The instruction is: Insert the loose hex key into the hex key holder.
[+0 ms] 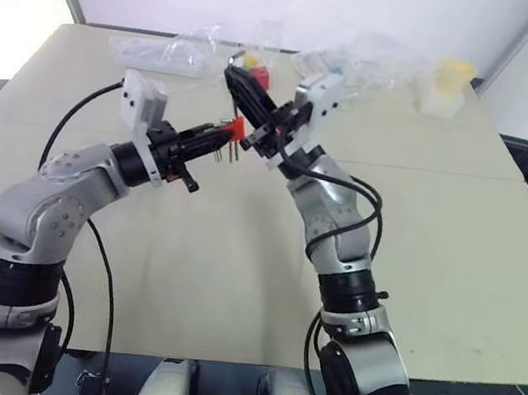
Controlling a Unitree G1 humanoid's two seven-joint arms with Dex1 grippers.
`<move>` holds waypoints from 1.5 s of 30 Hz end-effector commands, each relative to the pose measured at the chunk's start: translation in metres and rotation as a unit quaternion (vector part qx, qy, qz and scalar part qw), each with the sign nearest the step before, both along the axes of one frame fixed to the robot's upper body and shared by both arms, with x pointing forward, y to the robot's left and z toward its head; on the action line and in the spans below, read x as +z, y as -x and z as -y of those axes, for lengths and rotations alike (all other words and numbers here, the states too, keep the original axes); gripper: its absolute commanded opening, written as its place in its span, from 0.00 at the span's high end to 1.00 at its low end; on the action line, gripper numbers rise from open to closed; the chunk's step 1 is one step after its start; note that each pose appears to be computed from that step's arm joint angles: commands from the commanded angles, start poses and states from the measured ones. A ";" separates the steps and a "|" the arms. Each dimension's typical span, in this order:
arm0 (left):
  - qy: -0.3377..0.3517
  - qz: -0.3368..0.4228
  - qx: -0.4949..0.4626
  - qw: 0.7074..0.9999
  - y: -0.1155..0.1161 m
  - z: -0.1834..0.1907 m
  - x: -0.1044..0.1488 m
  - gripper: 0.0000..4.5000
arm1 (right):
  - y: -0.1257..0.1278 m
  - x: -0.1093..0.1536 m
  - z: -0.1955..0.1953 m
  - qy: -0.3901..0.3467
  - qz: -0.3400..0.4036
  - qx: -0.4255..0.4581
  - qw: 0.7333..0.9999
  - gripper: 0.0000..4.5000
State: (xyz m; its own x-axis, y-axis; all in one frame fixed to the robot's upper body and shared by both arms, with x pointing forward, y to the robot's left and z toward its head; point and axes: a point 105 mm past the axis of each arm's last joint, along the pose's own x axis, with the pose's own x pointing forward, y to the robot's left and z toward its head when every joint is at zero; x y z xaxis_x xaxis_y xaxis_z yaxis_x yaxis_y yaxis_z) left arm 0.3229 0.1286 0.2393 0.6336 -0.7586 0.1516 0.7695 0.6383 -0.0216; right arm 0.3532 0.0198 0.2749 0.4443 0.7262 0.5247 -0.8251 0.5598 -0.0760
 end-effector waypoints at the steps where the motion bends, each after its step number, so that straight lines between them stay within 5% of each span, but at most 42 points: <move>1: 0.006 0.028 0.000 1.000 0.007 -0.002 0.014 1.00 | 0.005 0.016 0.000 -0.010 0.029 0.003 1.000 1.00; 19: -0.003 0.019 0.014 1.000 0.001 -0.005 0.004 1.00 | 0.012 0.029 0.001 -0.015 0.044 0.012 0.999 1.00; 45: 0.004 0.035 0.010 0.999 0.003 -0.004 0.017 1.00 | 0.013 0.013 -0.005 -0.001 0.027 0.019 0.999 1.00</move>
State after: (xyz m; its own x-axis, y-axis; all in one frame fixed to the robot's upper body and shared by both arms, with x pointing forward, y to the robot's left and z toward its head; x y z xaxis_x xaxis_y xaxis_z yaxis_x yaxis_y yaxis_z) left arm 0.3250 0.1306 0.2399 0.6492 -0.7455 0.1509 0.7555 0.6550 -0.0141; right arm 0.3484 0.0232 0.2766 0.4253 0.7466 0.5117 -0.8368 0.5397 -0.0920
